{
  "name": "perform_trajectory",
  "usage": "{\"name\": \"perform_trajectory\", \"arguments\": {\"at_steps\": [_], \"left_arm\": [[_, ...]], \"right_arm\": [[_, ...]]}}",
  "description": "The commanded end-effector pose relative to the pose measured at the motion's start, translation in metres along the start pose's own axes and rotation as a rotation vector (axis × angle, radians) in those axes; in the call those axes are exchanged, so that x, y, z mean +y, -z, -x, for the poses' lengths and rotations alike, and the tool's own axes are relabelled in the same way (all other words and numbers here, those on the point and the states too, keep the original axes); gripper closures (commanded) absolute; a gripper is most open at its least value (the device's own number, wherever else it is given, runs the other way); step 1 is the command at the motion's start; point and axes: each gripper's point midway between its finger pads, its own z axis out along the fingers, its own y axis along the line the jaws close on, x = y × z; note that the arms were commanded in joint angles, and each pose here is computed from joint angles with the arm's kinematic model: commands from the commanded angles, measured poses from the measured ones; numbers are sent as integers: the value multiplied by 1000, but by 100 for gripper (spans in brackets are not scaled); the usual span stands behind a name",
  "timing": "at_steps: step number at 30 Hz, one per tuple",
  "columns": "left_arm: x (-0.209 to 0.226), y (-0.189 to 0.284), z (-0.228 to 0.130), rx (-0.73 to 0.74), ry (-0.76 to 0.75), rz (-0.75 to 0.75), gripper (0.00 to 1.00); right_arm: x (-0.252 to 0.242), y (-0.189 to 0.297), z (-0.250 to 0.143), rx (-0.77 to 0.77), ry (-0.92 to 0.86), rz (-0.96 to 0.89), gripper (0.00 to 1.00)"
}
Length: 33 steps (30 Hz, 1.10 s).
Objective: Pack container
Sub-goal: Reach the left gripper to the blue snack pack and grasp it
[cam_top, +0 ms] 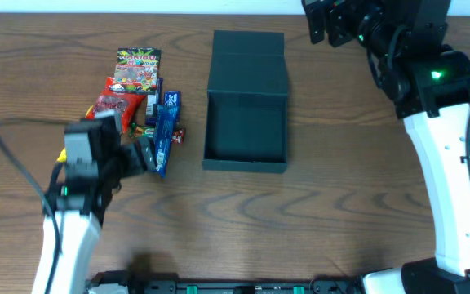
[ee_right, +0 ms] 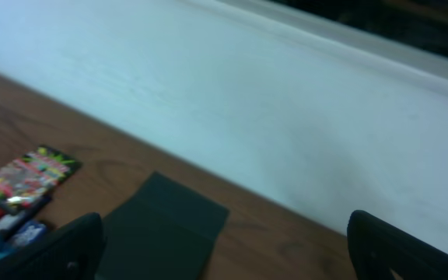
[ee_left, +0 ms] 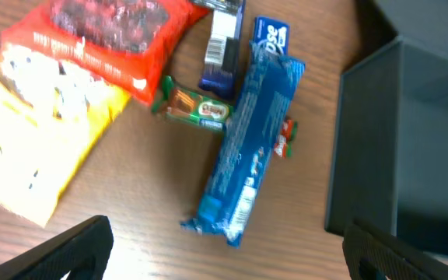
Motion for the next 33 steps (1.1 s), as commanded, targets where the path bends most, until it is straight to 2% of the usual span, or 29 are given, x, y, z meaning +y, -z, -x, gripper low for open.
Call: {"name": "perform_trajectory", "arguments": {"at_steps": [1,6,14,19,26,27,33], "left_arm": [[0,-7,22,15,-153,88,4],[-6,-33,30,91,-275,188,4],[-3,-79,-7,273,-325,179,4],[-7,-101,-15,306,-392,168,4],[-11,-125,-26,333,-408,151,0],[-13,-127,-26,329,-410,147,5],[-19,-139,-24,309,-423,138,16]], "right_arm": [[-16,2,-3,7,19,-29,1],[-19,6,-18,47,-17,61,1],[-18,12,-33,90,-57,134,1],[-15,12,-31,84,-68,147,1],[-16,12,-31,87,-99,146,1],[-16,12,-31,87,-106,145,1],[-16,12,-31,88,-125,144,1]]}}
